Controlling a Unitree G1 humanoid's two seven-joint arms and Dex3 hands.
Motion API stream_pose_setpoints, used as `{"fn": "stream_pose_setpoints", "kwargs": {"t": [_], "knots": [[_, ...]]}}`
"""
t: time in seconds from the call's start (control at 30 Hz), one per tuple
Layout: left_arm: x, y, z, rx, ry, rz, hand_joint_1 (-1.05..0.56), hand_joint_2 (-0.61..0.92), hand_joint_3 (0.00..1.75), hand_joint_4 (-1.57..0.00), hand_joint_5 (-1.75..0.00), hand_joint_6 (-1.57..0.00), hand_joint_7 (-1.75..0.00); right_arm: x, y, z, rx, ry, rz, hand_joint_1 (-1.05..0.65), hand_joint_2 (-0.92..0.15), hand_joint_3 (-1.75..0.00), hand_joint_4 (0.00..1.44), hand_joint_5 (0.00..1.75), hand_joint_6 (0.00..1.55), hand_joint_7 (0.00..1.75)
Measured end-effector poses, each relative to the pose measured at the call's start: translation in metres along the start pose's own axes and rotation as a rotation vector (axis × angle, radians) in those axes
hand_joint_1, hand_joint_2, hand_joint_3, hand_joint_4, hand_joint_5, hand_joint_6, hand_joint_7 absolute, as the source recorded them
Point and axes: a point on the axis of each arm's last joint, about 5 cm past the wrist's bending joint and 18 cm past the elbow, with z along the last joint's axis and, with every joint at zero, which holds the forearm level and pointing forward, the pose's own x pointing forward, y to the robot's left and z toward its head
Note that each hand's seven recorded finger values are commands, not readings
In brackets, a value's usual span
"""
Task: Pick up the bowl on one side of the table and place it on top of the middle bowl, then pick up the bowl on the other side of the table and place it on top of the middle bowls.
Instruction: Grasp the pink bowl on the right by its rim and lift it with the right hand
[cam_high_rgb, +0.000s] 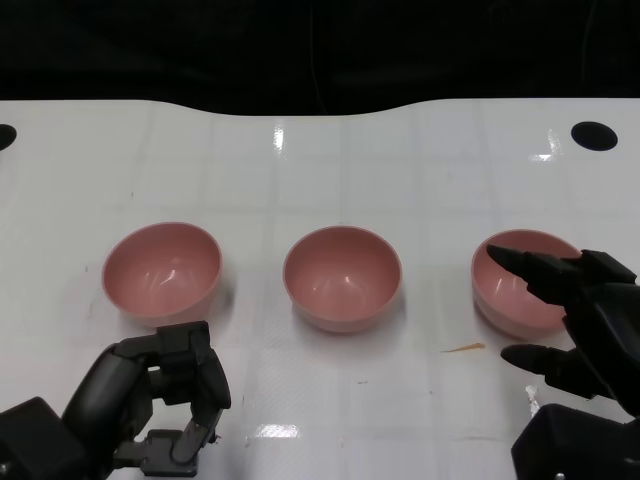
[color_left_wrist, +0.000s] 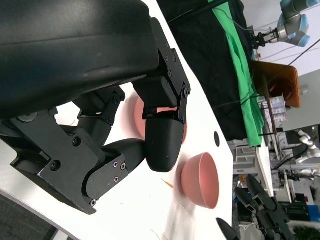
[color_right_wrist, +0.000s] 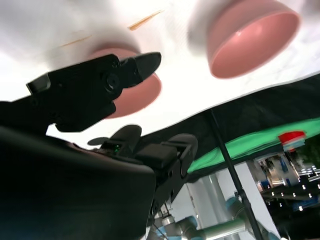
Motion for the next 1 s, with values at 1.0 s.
{"fn": "stream_pose_setpoints", "kwargs": {"t": [1.0], "knots": [[0.000, -0.002, 0.005, 0.004, -0.006, 0.013, -0.25, 0.48, 1.14, -0.85, -1.67, -0.83, -1.50, 0.037, 0.034, -0.021, -0.378, 0.091, 0.221, -0.56, -0.87, -0.01, 0.31, 0.30, 0.41, 0.00]]}}
